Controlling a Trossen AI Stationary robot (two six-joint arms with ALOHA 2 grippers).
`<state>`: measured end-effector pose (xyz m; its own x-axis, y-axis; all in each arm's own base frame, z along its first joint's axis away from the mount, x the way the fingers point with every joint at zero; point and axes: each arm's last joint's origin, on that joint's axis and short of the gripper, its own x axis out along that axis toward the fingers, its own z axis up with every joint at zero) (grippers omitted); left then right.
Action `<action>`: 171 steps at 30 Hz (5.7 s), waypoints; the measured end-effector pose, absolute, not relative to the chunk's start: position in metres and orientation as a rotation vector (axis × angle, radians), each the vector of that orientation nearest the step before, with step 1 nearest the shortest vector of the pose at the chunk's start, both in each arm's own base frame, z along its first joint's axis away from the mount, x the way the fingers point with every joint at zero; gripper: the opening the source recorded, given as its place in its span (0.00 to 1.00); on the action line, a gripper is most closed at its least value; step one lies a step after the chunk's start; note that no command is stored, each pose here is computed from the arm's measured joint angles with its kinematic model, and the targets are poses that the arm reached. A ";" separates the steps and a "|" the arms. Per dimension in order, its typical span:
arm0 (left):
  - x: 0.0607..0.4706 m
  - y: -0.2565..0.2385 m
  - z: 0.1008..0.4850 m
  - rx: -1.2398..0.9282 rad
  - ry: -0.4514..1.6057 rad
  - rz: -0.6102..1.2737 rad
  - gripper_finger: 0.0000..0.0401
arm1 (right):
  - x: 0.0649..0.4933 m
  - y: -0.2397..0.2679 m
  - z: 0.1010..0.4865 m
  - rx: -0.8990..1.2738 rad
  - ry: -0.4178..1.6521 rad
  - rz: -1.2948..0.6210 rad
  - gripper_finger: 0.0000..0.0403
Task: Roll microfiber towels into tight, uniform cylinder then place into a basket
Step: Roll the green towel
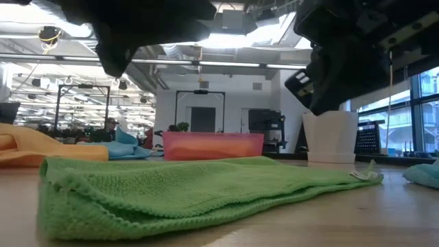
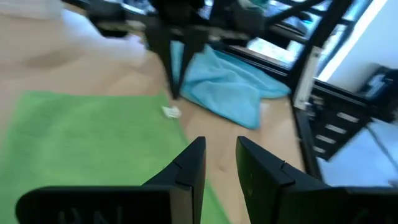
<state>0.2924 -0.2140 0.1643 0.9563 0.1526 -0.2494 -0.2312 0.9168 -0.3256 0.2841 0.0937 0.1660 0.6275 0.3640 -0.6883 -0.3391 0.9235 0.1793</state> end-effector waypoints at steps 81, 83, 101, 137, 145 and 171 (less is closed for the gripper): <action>0.326 -0.199 0.142 -0.510 0.162 0.028 0.20 | 0.282 0.124 0.166 0.071 0.740 0.547 0.01; 0.326 -0.198 0.142 -0.510 0.161 0.030 0.20 | 0.282 0.124 0.166 0.081 0.744 0.544 0.01; 0.342 -0.151 0.116 -0.433 0.418 0.130 0.20 | 0.271 0.127 0.130 0.189 1.034 0.295 0.01; 0.382 -0.184 0.176 -0.249 0.413 -0.098 0.20 | 0.280 0.064 0.120 0.011 1.056 -0.199 0.01; 0.379 -0.198 0.183 -0.133 0.375 -0.083 0.20 | 0.281 0.054 0.122 -0.132 0.980 -0.390 0.01; 0.381 -0.190 0.180 -0.093 0.412 -0.062 0.20 | 0.254 0.073 0.130 0.046 1.199 -0.210 0.01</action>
